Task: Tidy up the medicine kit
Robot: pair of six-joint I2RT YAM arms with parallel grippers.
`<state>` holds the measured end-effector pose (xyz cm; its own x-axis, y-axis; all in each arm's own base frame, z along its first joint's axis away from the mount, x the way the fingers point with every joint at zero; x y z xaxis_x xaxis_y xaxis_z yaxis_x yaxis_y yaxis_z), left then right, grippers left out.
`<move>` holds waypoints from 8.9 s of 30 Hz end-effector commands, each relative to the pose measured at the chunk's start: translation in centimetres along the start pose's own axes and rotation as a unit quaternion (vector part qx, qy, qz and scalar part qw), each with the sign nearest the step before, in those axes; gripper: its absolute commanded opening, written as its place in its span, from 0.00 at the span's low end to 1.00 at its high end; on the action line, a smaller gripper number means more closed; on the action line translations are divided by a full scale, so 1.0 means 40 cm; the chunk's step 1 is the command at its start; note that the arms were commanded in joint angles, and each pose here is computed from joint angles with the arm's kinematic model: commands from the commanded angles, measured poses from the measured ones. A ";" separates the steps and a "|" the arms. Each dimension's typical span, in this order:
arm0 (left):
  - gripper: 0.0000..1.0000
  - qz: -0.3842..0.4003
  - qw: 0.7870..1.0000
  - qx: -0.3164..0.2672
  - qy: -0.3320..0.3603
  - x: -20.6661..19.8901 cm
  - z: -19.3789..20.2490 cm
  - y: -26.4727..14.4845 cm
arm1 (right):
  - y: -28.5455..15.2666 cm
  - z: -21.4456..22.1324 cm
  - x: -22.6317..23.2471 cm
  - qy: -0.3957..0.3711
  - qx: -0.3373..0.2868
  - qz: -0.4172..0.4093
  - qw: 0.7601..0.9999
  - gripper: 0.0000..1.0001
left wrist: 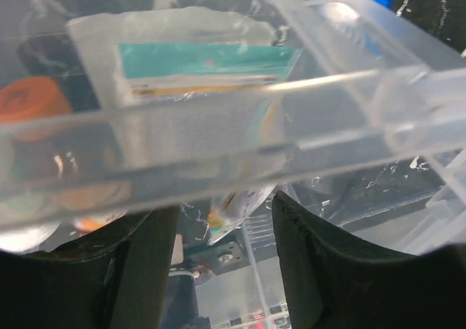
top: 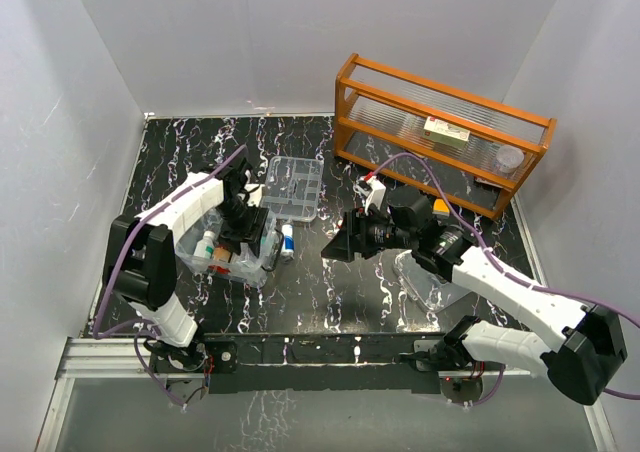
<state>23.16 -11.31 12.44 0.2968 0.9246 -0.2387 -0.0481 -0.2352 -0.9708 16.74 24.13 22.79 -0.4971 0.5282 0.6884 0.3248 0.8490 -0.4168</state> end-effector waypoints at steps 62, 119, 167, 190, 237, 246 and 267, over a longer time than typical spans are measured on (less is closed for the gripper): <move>0.61 0.151 0.803 -0.576 -0.035 -0.153 0.203 -0.451 | 0.253 0.008 -0.173 0.149 -0.036 0.164 0.974 0.57; 0.75 0.408 0.844 -0.348 -0.002 -0.293 0.127 -0.357 | 0.092 0.010 0.103 -0.146 -0.011 -0.127 0.981 0.00; 0.16 0.290 0.846 -0.405 -0.189 -0.199 0.105 -0.287 | 0.085 -0.047 0.151 -0.144 -0.024 -0.127 0.981 0.56; 0.17 -0.018 0.704 -0.579 -0.410 0.053 0.062 -0.364 | -0.009 -0.072 0.098 -0.051 -0.150 -0.015 0.987 0.58; 0.32 -0.152 0.780 -0.486 -0.363 0.136 -0.039 -0.131 | 0.001 0.002 0.044 0.019 -0.138 -0.014 0.990 0.59; 0.19 -0.168 0.813 -0.463 -0.312 0.140 -0.069 -0.090 | 0.009 0.004 0.031 0.029 -0.138 0.000 0.990 0.59; 0.18 -0.130 0.824 -0.483 -0.266 0.110 -0.060 -0.116 | -0.147 -0.013 -0.266 0.014 -0.225 0.435 0.871 0.62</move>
<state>28.00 -6.51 12.92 -0.3793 0.9066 -0.1849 0.7486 0.1832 -0.6373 19.10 16.99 17.43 -0.0333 0.9106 0.4119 0.8040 0.2692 -0.5302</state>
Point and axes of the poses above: each gripper's point midway between its finger pads, its own y axis out along the fingers, its own x axis along the line the jaws close on, z = x × y, the point moved 5 cm from there along -y, back along the fingers, and after that the axes turned 3 degrees about y, right-handed, at the moved point
